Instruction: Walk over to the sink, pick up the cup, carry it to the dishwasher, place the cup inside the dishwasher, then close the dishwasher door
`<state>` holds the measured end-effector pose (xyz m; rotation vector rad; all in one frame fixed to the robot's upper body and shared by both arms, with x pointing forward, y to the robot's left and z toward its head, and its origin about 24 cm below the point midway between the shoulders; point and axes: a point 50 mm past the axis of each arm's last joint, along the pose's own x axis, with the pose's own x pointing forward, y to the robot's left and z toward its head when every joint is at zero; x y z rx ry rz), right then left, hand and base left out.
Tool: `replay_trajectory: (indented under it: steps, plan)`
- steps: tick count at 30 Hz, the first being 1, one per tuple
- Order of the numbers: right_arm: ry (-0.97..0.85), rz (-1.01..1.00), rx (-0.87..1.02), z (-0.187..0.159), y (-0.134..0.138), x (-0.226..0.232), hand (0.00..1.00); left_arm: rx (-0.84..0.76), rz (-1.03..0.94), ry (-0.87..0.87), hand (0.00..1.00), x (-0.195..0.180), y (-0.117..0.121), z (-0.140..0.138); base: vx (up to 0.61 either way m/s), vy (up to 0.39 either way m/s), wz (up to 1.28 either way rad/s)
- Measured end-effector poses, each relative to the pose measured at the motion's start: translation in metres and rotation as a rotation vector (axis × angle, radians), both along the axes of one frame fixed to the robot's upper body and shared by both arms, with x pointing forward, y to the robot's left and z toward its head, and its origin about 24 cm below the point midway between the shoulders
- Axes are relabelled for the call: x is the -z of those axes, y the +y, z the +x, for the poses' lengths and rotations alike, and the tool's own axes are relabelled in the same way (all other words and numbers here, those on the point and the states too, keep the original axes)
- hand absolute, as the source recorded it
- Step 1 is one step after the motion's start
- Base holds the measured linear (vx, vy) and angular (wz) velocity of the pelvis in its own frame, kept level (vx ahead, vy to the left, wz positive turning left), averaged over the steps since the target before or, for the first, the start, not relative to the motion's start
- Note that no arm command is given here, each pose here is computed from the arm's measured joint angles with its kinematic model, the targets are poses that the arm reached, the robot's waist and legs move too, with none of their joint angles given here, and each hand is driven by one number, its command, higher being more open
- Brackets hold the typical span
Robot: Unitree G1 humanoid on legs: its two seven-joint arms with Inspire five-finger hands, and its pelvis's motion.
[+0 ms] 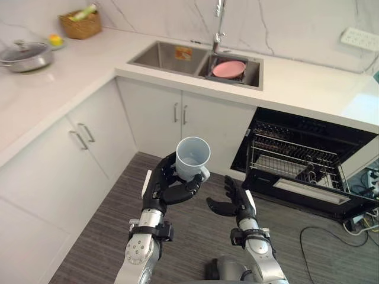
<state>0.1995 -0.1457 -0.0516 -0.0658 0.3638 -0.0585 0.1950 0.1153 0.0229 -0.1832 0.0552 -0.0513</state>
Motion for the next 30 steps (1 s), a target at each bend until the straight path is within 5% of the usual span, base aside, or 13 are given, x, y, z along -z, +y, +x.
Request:
replay_trajectory:
  steps: [9,18,30]
  plan:
    - [-0.314,0.058,0.048,0.004,-0.001,-0.065,0.9,-0.086,-0.055,-0.033,0.3,-0.009,0.0,-0.001,0.39,-0.08,-0.36]
    - [-0.263,0.038,0.038,0.007,-0.006,-0.053,0.9,-0.124,-0.053,-0.013,0.3,-0.006,0.004,-0.005,0.26,0.241,-0.4]
    - [-0.302,0.12,-0.031,0.017,0.024,-0.063,0.9,-0.085,0.04,-0.019,0.3,-0.005,0.011,-0.002,0.22,0.198,-0.53]
